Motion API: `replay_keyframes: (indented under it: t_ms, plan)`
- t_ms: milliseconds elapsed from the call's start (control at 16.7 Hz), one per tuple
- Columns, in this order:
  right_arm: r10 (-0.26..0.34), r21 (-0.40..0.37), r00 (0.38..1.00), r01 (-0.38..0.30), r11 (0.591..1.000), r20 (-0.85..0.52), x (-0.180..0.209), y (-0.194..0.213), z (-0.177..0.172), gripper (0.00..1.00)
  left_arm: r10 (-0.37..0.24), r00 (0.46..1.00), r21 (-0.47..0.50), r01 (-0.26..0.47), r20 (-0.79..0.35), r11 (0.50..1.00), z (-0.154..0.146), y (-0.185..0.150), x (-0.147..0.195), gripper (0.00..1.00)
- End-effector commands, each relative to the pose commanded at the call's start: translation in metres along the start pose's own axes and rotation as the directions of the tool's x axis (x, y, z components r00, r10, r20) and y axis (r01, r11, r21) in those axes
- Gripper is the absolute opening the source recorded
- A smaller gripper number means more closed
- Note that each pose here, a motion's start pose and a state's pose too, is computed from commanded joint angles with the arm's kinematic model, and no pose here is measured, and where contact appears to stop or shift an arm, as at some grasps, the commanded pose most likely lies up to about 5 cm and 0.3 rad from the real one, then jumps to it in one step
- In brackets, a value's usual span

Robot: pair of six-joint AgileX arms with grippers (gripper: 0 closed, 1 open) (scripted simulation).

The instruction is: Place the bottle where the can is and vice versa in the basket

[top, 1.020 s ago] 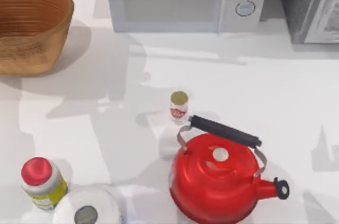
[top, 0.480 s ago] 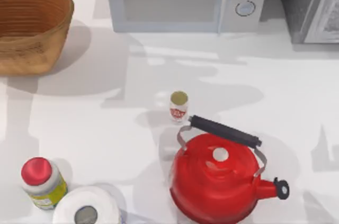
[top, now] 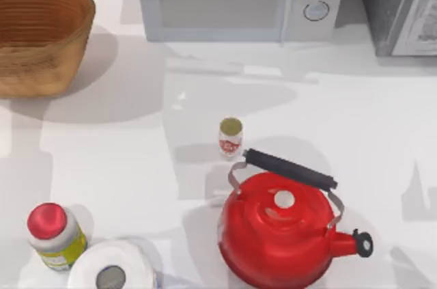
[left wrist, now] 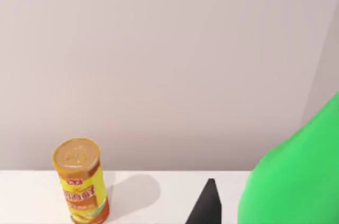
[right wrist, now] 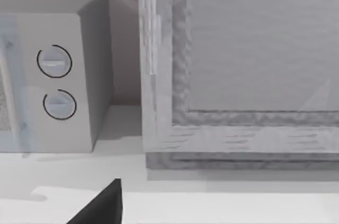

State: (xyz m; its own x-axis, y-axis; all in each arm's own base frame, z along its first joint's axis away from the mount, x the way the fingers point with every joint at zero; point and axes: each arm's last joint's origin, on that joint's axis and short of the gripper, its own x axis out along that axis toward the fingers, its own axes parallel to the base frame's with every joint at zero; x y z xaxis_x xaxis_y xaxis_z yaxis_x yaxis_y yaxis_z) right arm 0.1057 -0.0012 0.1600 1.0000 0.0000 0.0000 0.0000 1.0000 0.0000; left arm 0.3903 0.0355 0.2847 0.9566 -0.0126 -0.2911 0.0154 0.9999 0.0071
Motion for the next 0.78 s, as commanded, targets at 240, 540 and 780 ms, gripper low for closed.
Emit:
replay_keyframes:
  t_ms: [240,540,780]
  plan:
    - [0.000,0.000,1.000,0.000,1.000,0.000,0.0000,0.0000,0.0000,1.00,-0.003,1.000,0.000,0.003,-0.002,1.000,-0.0067,-0.0010,0.0100,0.00]
    - [0.000,0.000,1.000,0.000,1.000,0.000,0.0000,0.0000,0.0000,1.00,-0.003,1.000,0.000,0.003,-0.002,1.000,-0.0067,-0.0010,0.0100,0.23]
    - [0.000,0.000,1.000,0.000,1.000,0.000,0.0000,0.0000,0.0000,1.00,-0.003,1.000,0.000,0.003,-0.002,1.000,-0.0067,-0.0010,0.0100,0.53]
